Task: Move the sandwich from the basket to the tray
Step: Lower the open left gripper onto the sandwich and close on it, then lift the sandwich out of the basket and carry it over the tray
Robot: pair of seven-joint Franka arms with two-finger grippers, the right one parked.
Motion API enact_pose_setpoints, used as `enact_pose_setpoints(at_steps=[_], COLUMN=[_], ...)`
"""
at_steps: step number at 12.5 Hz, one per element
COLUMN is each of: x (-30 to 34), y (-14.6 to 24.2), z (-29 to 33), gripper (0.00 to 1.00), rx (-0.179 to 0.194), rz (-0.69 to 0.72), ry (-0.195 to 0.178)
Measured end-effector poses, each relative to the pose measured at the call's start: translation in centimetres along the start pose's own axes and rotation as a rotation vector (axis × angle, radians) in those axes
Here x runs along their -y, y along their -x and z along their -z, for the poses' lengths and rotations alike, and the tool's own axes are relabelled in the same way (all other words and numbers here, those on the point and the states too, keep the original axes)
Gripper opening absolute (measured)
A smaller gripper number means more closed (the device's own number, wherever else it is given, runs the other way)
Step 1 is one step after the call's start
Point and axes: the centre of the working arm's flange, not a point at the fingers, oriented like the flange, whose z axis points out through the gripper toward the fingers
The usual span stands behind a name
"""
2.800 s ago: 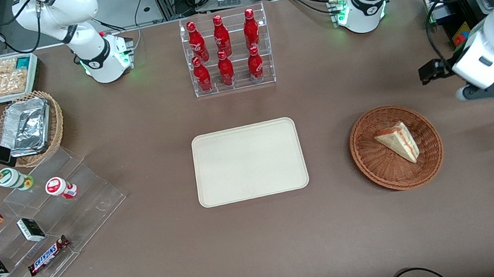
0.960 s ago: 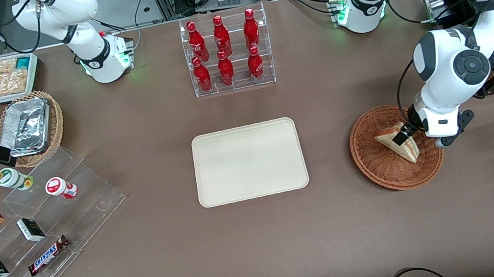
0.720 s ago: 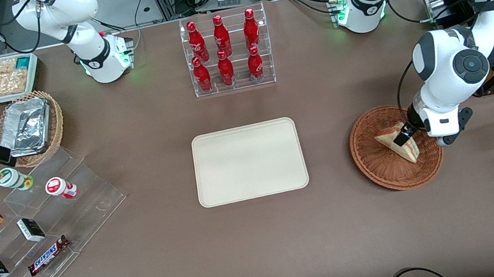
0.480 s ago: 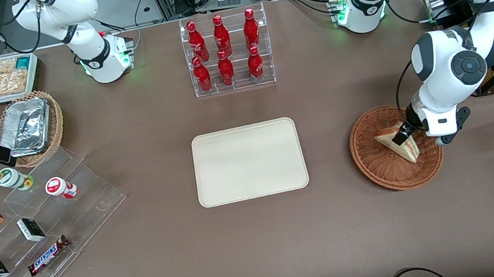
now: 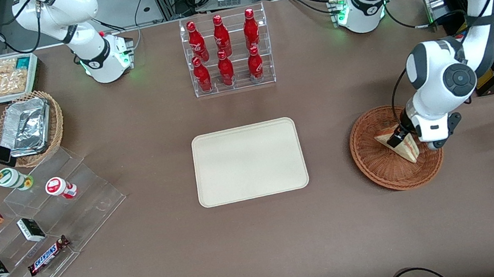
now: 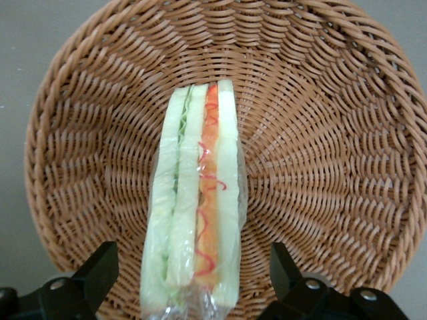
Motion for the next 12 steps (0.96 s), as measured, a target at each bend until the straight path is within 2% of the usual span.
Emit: enact_pose_setpoints(at_steps=[1, 2, 5, 7, 10, 12], x=[0.0, 0.0, 0.0, 0.0, -0.5, -2.1], y=[0.0, 0.0, 0.0, 0.1, 0.1, 1.1], z=[-0.5, -0.6, -0.6, -0.1, 2.6, 5.4], gripper=[1.00, 0.91, 0.54, 0.37, 0.28, 0.18], rx=[0.002, 0.004, 0.007, 0.014, 0.009, 0.034], rz=[0.002, 0.004, 0.006, 0.000, -0.055, -0.180], ry=[-0.001, -0.003, -0.006, -0.015, -0.014, -0.039])
